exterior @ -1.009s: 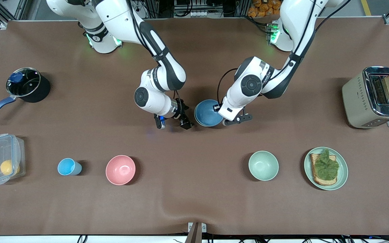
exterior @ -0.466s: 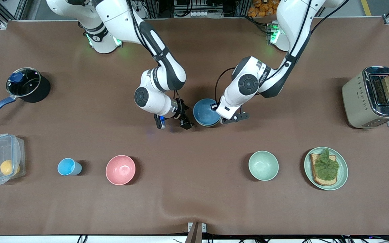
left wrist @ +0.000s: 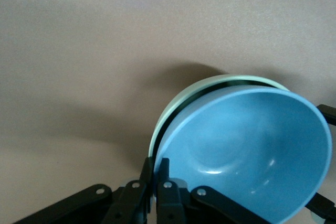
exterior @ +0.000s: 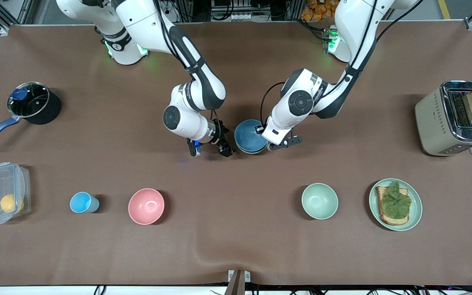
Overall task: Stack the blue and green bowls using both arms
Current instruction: 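Lower the blue bowl into the green bowl with the left gripper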
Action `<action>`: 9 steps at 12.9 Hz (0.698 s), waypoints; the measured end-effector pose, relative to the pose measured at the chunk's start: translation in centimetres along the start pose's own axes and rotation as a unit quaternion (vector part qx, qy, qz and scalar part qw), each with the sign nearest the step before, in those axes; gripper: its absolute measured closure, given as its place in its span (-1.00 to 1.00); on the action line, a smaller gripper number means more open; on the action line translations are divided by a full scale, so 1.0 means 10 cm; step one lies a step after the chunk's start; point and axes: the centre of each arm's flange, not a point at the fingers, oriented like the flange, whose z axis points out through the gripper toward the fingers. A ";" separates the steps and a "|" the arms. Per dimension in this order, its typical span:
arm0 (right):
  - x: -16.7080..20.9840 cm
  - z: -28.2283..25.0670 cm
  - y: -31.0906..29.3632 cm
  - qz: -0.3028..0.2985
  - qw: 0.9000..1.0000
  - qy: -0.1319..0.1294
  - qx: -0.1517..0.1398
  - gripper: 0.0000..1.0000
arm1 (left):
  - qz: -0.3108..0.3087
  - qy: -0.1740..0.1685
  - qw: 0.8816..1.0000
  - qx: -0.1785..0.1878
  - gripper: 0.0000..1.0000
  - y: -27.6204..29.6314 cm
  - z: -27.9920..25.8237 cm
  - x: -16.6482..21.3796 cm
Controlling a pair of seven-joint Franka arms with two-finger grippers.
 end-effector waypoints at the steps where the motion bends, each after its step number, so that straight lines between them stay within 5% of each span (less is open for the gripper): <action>1: 0.00 0.00 0.00 0.000 1.000 0.000 0.000 -1.00 | -0.001 0.000 1.000 0.000 0.83 0.00 0.00 0.01; 2: 0.00 0.00 0.00 0.000 1.000 0.000 0.000 -1.00 | -0.001 0.001 1.000 -0.001 0.81 -0.01 0.00 0.01; 4: 0.00 0.00 0.00 0.000 1.000 0.000 0.000 -1.00 | -0.002 0.002 1.000 -0.002 0.47 -0.01 -0.01 0.02; 9: 0.00 0.00 0.00 -0.001 1.000 0.000 0.000 -1.00 | -0.002 0.020 1.000 -0.022 -0.60 0.09 -0.21 0.08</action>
